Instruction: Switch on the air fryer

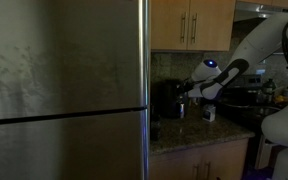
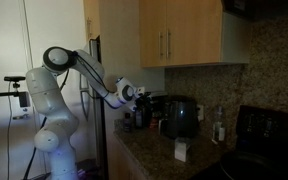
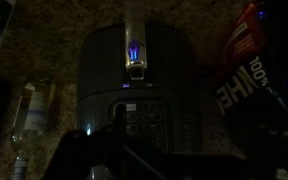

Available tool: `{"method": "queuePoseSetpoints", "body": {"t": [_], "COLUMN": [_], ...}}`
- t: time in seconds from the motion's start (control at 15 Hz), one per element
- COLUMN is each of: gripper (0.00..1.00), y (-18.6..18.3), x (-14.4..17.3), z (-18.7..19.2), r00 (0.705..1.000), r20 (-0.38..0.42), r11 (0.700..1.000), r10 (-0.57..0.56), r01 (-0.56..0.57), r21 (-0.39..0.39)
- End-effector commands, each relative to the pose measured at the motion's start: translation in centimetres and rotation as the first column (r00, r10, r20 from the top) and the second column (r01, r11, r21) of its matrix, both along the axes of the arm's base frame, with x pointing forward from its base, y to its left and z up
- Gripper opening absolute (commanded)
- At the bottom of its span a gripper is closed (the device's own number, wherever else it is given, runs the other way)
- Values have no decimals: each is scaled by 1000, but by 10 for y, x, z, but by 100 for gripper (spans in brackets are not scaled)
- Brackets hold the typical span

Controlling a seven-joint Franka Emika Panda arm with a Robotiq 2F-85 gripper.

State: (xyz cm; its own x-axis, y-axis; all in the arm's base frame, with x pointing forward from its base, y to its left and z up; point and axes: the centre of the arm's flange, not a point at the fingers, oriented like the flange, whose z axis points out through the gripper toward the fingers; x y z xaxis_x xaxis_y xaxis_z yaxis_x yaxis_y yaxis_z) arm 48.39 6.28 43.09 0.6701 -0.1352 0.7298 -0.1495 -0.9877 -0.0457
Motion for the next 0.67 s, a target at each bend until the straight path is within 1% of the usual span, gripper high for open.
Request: {"method": "queuePoseSetpoints", "body": {"t": [0.0, 0.13, 0.2, 0.27, 0.4, 0.47, 0.53, 0.6], "gripper": [100, 100, 100, 100, 100, 100, 100, 100], "y": [0, -1, 2, 5, 11, 14, 16, 18], "x": [1, 1, 9, 11, 14, 18, 21, 24], "z": [0, 1, -11, -15, -18, -22, -25, -27], "r00": [1000, 1000, 1000, 1000, 1000, 1000, 999, 999], "r20": [1, 2, -5, 7, 18, 17, 14, -21], "r11": [1000, 1000, 1000, 1000, 1000, 1000, 999, 999], "r10": [-3, -6, -15, -17, -16, -24, -33, -35], "r01": [3, 6, 15, 17, 16, 24, 33, 34], "r21": [1, 0, -16, -23, -10, -20, -33, -34]}}
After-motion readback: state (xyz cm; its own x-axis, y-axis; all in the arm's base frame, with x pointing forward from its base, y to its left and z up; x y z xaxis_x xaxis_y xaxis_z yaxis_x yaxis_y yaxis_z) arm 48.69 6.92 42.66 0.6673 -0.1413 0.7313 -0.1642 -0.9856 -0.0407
